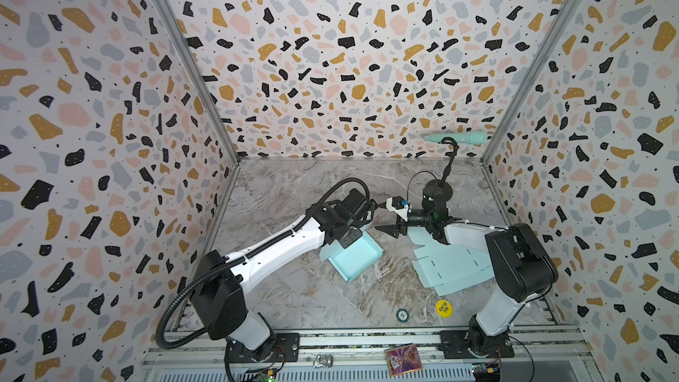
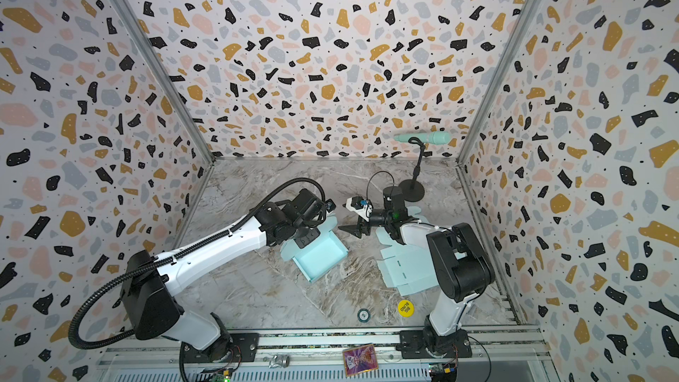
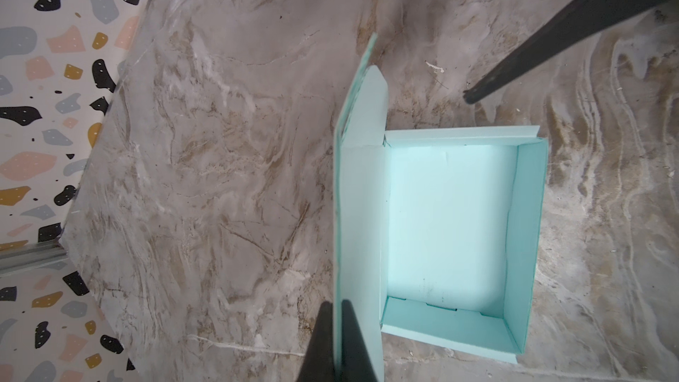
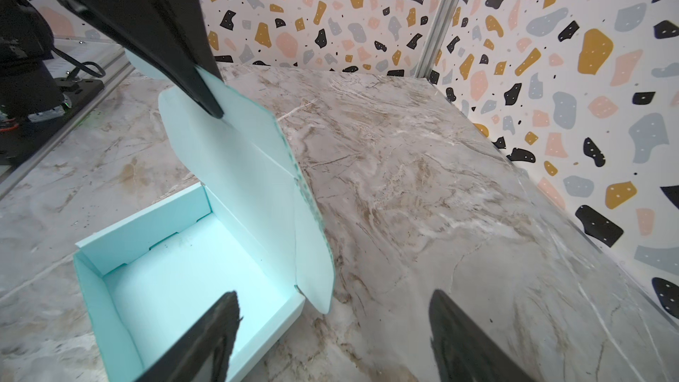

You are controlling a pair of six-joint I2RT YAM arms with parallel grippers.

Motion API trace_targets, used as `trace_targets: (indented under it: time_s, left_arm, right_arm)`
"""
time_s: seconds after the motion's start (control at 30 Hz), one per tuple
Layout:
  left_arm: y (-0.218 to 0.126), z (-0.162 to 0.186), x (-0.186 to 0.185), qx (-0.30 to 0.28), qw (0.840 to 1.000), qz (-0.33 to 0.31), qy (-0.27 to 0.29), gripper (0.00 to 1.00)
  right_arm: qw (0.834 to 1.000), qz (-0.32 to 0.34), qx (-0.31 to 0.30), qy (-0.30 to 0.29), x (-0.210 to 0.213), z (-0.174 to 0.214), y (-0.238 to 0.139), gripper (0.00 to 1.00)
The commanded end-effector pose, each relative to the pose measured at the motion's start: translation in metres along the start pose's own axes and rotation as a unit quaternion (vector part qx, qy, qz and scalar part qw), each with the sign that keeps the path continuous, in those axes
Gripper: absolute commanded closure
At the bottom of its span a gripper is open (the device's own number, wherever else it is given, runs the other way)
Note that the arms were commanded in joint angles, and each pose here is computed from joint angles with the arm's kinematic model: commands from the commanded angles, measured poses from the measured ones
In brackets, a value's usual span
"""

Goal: Fold the paper box
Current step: 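Hold the box up with the left gripper while the right reaches toward the lid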

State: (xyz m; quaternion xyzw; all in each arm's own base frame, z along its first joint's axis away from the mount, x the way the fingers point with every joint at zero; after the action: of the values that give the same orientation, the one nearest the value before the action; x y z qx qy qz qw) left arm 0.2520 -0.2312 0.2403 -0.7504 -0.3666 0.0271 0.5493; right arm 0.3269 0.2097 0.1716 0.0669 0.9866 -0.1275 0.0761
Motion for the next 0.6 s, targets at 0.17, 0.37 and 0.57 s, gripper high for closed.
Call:
trace_targets:
  time_s: [0.17, 0.37, 0.57]
  left_arm:
    - [-0.009, -0.016, 0.002, -0.025, 0.999, -0.026, 0.023, 1.00]
    - [-0.016, -0.019, 0.001, -0.043, 0.998, -0.026, 0.024, 1.00]
    - [-0.014, -0.018, -0.001, -0.039, 0.999, -0.026, 0.027, 1.00]
  right_arm:
    - [0.999, -0.051, -0.003, -0.011, 0.000, -0.008, 0.020, 0.26]
    - [0.998, -0.067, 0.004, -0.013, 0.006, -0.008, 0.029, 0.41]
    - [0.997, -0.071, 0.004, -0.012, 0.008, -0.006, 0.031, 0.57]
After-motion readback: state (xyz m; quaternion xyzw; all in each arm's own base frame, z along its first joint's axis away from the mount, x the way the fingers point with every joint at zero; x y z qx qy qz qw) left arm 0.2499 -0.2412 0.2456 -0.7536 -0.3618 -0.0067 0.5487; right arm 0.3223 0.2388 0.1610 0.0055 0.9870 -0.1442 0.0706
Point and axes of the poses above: each gripper's point midway between its finger pads, its own y axis out along the fingers, its own x axis along the line the jaws close on, z = x × y, the point moved 8 cm from there along -y, back along the fingers, and after that the axes turned 1 degree about y, right-handed, at the moved point
